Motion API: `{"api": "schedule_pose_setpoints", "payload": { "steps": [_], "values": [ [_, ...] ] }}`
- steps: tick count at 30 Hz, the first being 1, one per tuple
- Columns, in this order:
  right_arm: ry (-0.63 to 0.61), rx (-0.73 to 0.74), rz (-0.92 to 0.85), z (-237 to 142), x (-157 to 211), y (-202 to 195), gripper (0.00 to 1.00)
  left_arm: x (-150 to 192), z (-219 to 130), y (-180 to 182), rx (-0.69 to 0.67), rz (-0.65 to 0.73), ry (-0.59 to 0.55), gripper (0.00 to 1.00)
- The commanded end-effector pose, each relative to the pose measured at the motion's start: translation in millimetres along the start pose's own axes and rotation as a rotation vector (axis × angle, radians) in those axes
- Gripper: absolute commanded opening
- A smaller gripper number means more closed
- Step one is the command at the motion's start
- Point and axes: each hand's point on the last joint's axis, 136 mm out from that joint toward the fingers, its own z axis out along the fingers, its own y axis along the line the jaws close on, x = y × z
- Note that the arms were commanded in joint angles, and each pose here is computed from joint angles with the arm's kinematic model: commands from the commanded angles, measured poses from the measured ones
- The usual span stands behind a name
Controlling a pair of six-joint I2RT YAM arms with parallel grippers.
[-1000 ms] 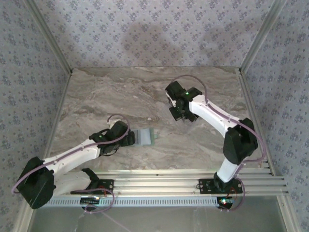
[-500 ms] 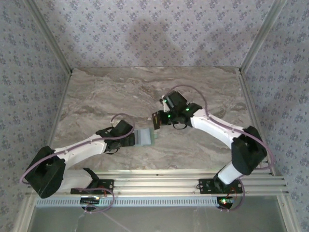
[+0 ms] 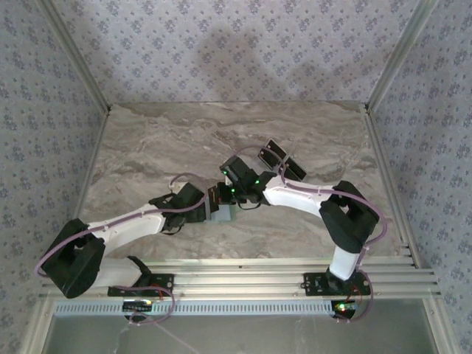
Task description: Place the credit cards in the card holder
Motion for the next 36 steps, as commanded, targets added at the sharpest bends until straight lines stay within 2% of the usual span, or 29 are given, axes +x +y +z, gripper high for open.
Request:
{"api": "schedule_pose_setpoints", "payload": {
  "steps": [1,13,22,29,36],
  "values": [
    [-0.022,0.009,0.026,7,1,-1,0.0,-1,2,8,-0.027,-0.019,-0.018,1.0],
    [0.002,0.104,0.064,15,27,-45,0.0,-4,-2,9,-0.021,-0.024,-0.034,1.0],
    [0.012,0.11,0.068,17,30,-50,0.0,-10,0,-6,0.032,-0.003,-0.038,1.0],
    [0.02,0.114,0.073,18,33,-54,0.0,-12,10,-13,0.023,0.022,-0.022,1.0],
    [0.023,0.119,0.081,19,34,-58,0.0,2,16,8,-0.057,-0.009,0.012,1.0]
  ]
}}
